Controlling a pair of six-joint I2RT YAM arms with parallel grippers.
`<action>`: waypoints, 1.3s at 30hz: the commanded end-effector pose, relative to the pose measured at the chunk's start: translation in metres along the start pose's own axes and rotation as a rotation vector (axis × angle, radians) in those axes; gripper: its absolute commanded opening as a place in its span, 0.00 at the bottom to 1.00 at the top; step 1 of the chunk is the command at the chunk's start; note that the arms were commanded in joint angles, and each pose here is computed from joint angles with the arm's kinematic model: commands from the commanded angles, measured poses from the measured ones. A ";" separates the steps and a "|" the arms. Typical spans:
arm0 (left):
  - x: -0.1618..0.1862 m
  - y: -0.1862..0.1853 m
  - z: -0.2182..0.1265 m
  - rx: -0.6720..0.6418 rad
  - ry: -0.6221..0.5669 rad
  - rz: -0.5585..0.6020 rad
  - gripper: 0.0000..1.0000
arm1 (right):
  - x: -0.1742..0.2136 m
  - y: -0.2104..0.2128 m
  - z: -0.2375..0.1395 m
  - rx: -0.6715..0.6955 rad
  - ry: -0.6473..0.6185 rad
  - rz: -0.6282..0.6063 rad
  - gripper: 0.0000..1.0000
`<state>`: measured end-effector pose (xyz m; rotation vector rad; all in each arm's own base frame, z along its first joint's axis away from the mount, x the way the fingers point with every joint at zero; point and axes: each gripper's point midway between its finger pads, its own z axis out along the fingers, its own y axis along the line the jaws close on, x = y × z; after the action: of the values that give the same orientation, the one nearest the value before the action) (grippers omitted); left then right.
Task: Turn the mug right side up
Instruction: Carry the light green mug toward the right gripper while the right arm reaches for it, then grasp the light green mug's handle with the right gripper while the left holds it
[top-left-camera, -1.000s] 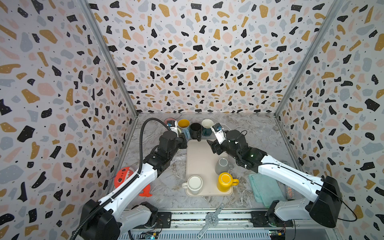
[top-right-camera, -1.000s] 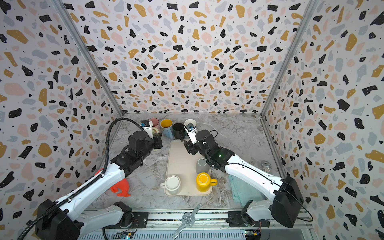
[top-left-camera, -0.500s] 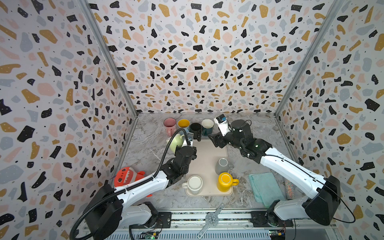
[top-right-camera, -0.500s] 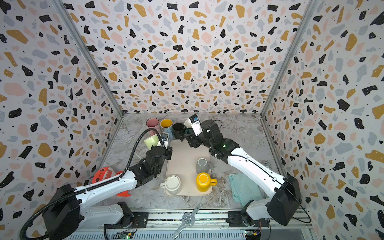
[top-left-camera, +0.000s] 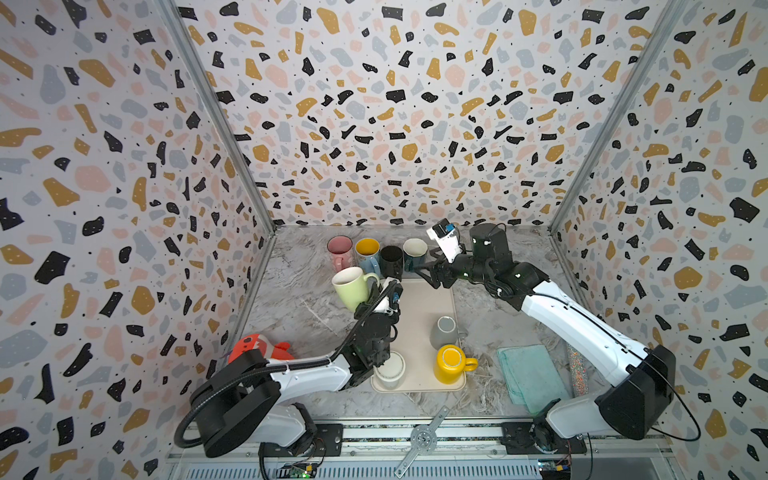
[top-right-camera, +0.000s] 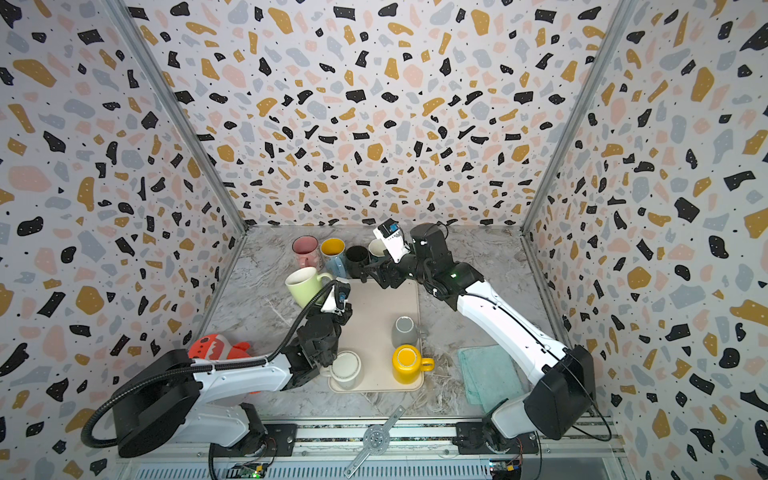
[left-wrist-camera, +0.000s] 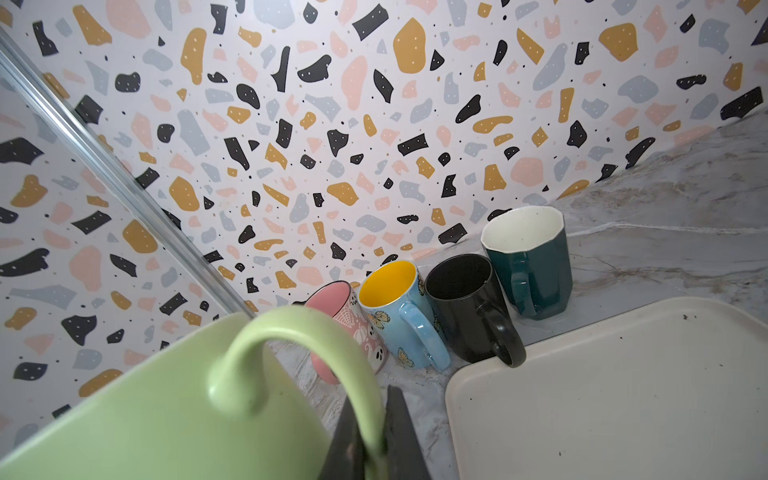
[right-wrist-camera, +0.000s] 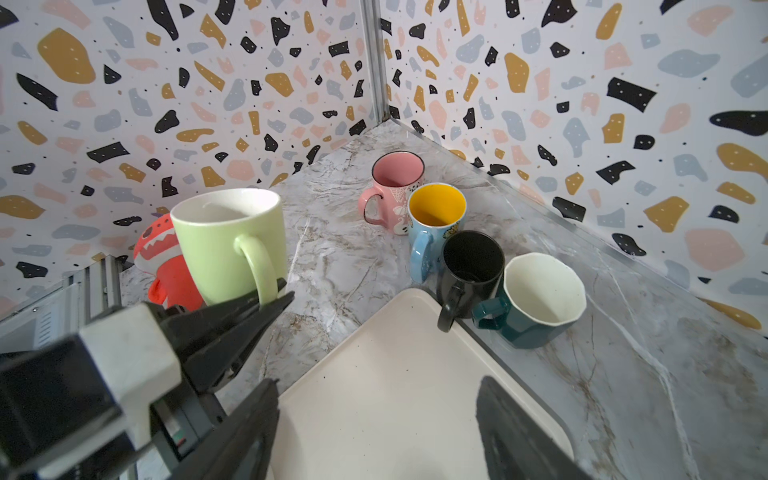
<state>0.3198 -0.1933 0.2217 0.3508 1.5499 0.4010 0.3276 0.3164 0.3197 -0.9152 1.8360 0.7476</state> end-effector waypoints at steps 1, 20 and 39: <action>-0.027 0.021 -0.008 -0.111 -0.089 -0.020 0.00 | -0.018 0.013 -0.005 -0.088 -0.014 -0.064 0.77; -0.044 -0.003 -0.036 -0.114 -0.289 0.123 0.00 | 0.015 0.030 0.021 -0.404 0.156 -0.148 0.83; -0.072 -0.012 -0.051 0.121 -0.357 0.054 0.00 | 0.019 0.045 0.015 -0.514 0.134 -0.142 0.86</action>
<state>0.2763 -0.2324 0.2566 0.5746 1.2785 0.3473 0.3004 0.3487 0.2779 -1.4306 1.7779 1.0890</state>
